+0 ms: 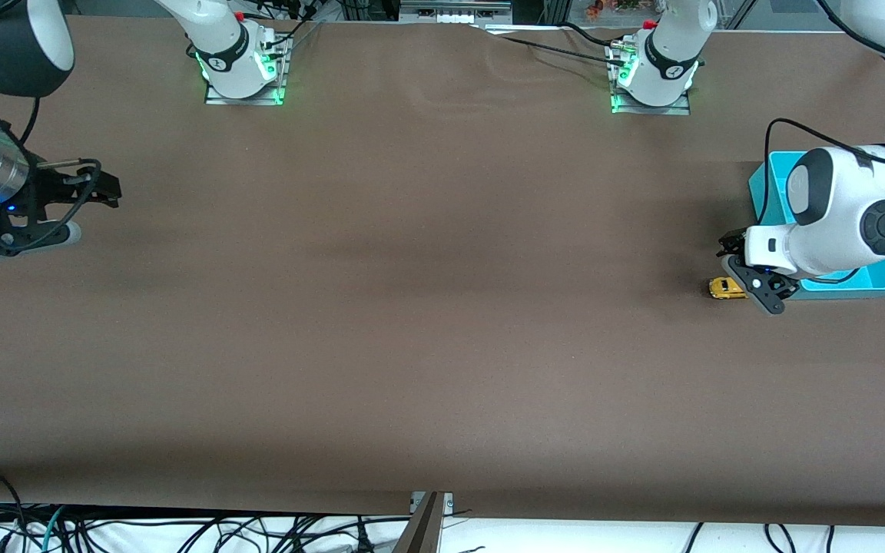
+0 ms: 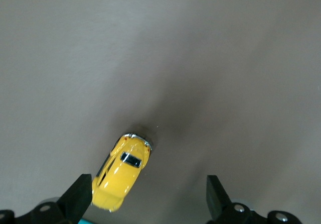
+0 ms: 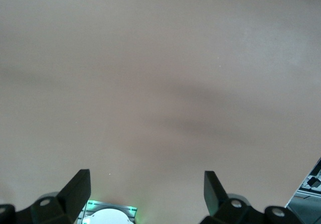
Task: Wind and store yellow beetle car
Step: 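Close the left gripper on the yellow car, then lift the car and carry it over the cyan bin with the left gripper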
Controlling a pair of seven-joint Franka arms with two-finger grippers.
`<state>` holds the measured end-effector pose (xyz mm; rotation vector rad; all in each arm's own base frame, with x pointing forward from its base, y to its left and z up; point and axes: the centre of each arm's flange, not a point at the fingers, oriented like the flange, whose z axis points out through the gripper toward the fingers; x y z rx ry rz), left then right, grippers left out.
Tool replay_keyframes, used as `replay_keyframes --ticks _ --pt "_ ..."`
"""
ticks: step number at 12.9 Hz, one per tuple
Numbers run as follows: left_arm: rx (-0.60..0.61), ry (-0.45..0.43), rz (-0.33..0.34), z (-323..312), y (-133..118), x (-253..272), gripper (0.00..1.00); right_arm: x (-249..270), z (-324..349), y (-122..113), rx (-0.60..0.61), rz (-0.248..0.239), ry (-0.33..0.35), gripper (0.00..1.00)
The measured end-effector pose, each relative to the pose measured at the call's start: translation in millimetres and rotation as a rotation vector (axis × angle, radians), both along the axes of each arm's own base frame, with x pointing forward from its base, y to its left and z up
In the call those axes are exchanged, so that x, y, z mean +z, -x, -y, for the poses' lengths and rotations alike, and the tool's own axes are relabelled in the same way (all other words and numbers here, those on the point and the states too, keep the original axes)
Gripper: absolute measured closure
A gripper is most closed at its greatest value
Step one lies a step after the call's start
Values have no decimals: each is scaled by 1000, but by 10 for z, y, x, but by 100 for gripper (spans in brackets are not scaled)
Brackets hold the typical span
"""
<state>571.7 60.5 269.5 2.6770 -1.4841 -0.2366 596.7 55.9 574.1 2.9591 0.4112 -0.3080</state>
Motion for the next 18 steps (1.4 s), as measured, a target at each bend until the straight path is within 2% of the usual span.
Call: replay_keyframes --ticks 2,4,5,8,9,12,14,18 --pt "-172 17 12 6 16 -164 0 10 11 5 -7 0 -13 0" --pt "-277 29 44 -12 21 -300 0 20 106 -11 -28 8 -31 0" --pt "-307 33 56 -35 19 -343 0 58 194 -30 -43 31 -41 0" --pt "-370 29 106 -180 -18 -466 0 328 412 -53 -66 152 -50 0" --pt "-390 29 115 -215 -24 -520 0 399 433 -36 -69 172 -51 0" --pt "-450 5 101 -243 -12 -623 0 380 564 -9 -103 167 -72 0" --pt "-450 5 94 -302 6 -659 0 325 783 15 -154 155 -107 0" --pt "-433 5 90 -439 37 -741 0 302 864 91 -213 147 -111 0"
